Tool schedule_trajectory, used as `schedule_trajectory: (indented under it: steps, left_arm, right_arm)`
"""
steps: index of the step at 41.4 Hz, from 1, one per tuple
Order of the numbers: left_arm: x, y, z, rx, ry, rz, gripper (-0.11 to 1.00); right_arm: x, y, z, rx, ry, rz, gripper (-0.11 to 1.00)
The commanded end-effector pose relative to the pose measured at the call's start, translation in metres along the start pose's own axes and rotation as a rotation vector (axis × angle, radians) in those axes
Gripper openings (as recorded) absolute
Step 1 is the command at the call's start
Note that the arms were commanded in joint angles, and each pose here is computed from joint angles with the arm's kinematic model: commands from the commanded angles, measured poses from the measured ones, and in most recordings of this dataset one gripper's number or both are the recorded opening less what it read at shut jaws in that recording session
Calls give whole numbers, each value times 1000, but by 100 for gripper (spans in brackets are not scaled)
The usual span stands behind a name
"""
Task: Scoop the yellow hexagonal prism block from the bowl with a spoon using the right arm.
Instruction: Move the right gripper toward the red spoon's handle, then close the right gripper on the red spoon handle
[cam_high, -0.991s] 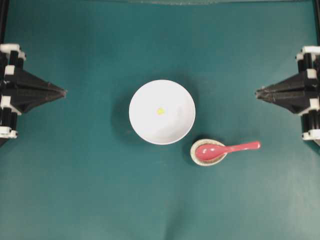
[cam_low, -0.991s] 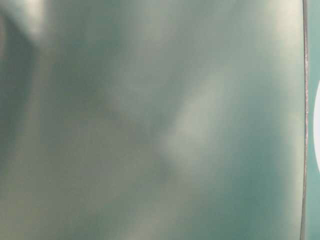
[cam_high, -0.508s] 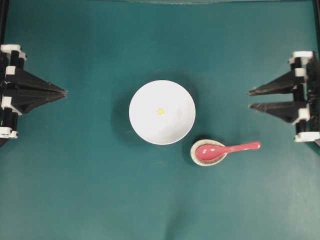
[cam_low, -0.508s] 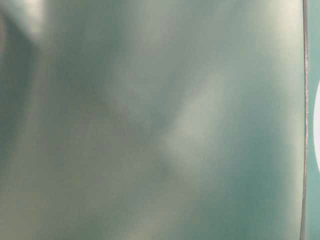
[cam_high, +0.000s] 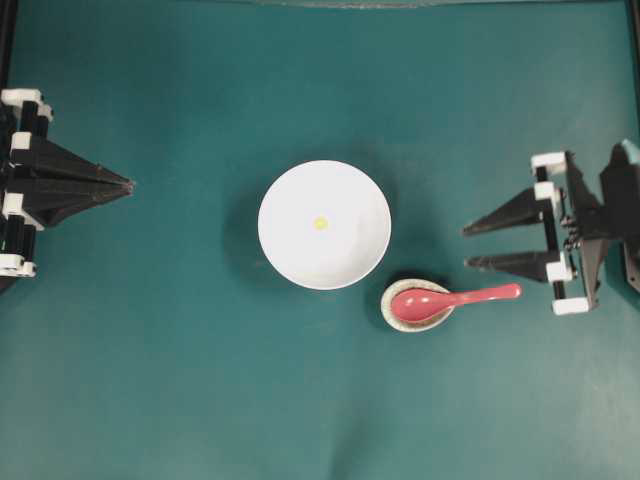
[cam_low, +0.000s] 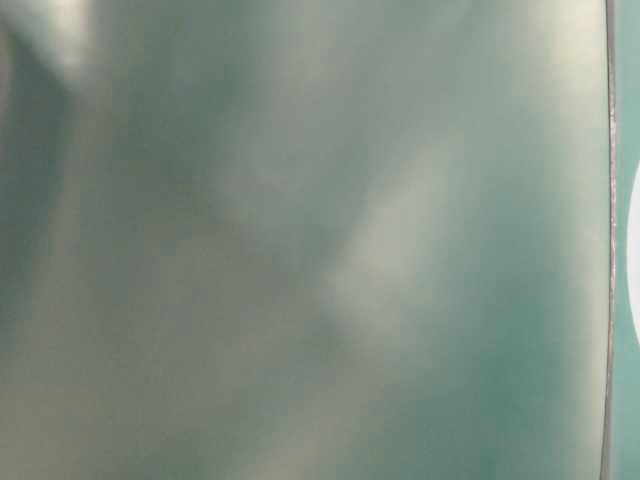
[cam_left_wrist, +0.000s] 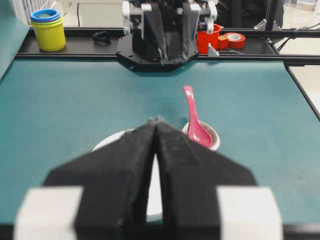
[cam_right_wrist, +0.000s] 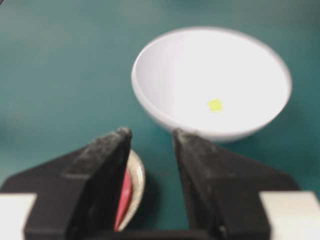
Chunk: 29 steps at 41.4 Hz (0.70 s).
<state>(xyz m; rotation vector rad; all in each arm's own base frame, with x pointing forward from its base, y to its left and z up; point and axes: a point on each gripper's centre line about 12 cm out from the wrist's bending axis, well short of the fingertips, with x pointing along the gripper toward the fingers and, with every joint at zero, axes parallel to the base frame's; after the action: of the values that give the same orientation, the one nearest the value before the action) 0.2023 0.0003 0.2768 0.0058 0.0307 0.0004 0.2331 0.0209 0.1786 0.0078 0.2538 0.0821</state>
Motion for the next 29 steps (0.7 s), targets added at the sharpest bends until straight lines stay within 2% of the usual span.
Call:
schedule_trajectory:
  steps: [1, 11, 29]
  left_arm:
    - [3, 0, 8, 0, -18, 1, 0]
    - [7, 0, 4, 0, 3, 0, 0]
    - [9, 0, 2, 0, 6, 1, 0]
  right_arm:
    - [2, 6, -6, 8, -31, 22, 47]
    - [2, 22, -39, 16, -18, 69, 47]
    - [14, 29, -78, 78, 48, 30, 47]
